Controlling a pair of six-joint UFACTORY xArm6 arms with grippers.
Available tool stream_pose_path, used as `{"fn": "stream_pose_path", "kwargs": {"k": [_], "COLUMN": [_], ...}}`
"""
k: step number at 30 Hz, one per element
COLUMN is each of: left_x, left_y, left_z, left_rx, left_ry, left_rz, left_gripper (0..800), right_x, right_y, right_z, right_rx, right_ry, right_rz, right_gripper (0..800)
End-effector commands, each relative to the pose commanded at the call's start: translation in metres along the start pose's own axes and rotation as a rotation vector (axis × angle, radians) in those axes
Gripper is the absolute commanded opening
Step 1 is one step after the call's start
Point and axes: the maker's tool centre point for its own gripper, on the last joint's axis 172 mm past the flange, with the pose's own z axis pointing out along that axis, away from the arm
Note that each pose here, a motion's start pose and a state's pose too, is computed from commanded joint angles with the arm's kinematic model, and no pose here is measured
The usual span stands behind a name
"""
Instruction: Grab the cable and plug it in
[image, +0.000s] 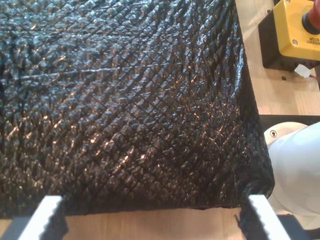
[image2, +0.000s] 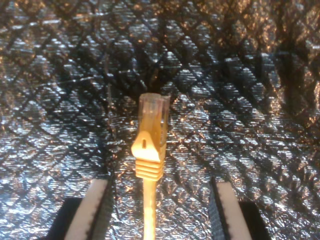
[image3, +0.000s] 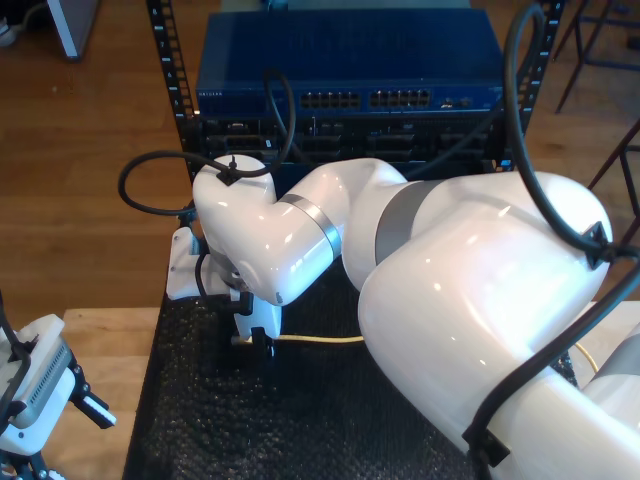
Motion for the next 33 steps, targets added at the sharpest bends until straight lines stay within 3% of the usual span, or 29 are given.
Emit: {"fn": "stream_pose_path", "kwargs": {"k": [13, 22, 33], "left_x": [-0.0003, 0.0003, 0.0000], "left_y": [0.0002, -0.0001, 0.0000], "left_z": [0.0000, 0.0002, 0.0000], "left_rx": [-0.001, -0.001, 0.000], "left_ry": [-0.001, 0.000, 0.000], "left_rz": [0.000, 0.001, 0.000], "left_gripper": [800, 800, 800], "right_x": [0.0077, 0.0073, 0.0083], "right_y": [-0.0055, -0.0061, -0.0064], "right_z": [-0.0015, -0.0009, -0.0008], "right_rx": [-0.002, -0.001, -0.001], "right_ry": [0.002, 0.001, 0.002], "right_rz": [-0.017, -0.015, -0.017], "right_gripper": [457, 342, 306]}}
